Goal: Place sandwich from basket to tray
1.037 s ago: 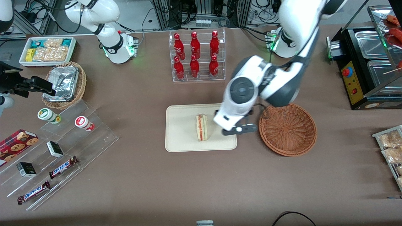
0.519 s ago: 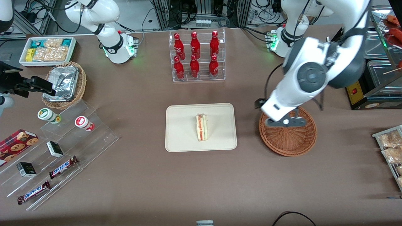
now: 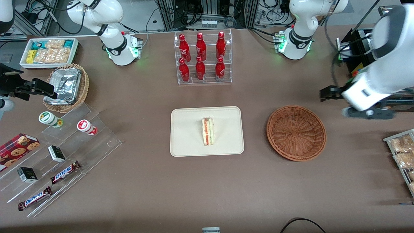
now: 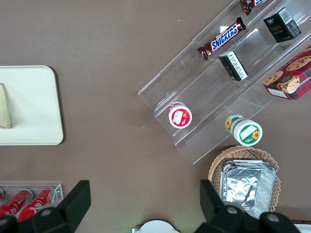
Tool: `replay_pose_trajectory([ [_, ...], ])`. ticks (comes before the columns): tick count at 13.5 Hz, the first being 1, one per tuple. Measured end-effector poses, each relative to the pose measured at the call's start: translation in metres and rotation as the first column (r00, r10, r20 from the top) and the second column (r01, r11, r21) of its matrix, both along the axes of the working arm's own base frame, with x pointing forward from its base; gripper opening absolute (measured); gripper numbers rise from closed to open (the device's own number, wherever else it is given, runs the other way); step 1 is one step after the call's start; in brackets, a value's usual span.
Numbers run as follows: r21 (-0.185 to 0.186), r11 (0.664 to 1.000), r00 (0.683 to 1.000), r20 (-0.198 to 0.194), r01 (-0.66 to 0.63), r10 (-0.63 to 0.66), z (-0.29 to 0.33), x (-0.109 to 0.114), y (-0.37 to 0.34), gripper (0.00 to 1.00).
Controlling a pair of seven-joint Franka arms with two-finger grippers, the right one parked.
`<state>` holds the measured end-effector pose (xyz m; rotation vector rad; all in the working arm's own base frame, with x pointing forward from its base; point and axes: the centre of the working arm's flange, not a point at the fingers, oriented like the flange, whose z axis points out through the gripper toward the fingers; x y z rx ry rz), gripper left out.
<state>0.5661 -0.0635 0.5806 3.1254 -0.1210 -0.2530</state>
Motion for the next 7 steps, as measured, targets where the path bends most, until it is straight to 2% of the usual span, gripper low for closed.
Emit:
replay_pose_trajectory([
  [2, 0.027, 1.0, 0.999, 0.032, -0.011, 0.01, 0.024, 0.0, 0.01, 1.0],
  [4, 0.061, 0.998, 0.999, 0.041, -0.021, 0.019, 0.042, -0.003, 0.019, 1.0],
  [7, 0.069, 0.996, 0.997, 0.048, -0.056, 0.053, 0.051, -0.003, 0.038, 1.0],
])
